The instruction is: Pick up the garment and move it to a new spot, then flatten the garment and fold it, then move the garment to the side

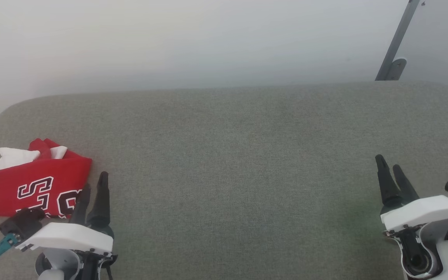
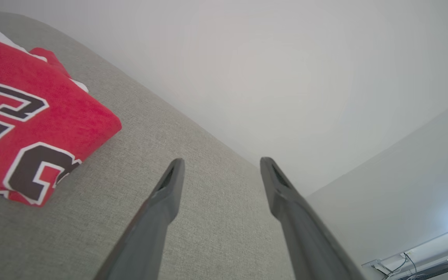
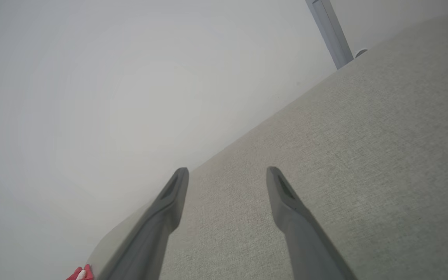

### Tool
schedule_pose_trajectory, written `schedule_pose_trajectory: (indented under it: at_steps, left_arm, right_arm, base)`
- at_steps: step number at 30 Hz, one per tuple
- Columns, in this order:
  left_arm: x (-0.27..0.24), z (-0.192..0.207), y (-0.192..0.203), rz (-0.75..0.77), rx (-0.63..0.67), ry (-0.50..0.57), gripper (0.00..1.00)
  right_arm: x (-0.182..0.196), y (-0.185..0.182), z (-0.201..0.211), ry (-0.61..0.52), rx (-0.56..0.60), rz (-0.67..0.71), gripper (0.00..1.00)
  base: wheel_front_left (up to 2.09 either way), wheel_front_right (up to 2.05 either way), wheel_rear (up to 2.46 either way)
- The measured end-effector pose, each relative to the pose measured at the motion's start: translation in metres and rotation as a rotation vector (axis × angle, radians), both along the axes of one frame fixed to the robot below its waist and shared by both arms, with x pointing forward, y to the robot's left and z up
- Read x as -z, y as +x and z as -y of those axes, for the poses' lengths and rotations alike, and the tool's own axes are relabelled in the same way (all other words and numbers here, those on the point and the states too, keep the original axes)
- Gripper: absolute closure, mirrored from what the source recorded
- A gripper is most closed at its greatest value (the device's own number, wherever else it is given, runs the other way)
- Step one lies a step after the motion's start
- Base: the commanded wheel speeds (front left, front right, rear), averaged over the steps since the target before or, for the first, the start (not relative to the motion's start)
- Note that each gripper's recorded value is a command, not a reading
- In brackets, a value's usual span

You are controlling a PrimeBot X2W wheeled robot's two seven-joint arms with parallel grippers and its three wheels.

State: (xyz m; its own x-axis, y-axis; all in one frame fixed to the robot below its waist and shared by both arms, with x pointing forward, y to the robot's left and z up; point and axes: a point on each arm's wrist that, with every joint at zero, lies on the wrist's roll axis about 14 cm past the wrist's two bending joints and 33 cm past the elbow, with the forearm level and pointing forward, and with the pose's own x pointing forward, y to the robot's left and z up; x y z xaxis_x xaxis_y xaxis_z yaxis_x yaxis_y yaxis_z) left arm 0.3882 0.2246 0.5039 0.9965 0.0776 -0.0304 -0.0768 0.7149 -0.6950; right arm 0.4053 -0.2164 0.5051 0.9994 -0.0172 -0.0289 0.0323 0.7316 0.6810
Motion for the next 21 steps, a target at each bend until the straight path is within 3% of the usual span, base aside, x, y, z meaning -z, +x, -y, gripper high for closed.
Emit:
schedule_pose_trajectory:
  at_steps: [11, 21]
  left_arm:
    - [-0.0049, 0.0019, 0.0004, -0.001, 0.01, 0.23, 0.0]
    - [-0.0072, 0.0018, 0.0006, 0.005, 0.016, 0.358, 0.0]
  right_arm:
    - [-0.0051, 0.0035, 0.0021, -0.264, -0.01, 0.017, 0.0]
    - [-0.0079, 0.0042, 0.0088, -0.39, 0.004, 0.027, 0.0]
  base:
    - [0.0, 0.0, 0.0]
    - [0.0, 0.0, 0.0]
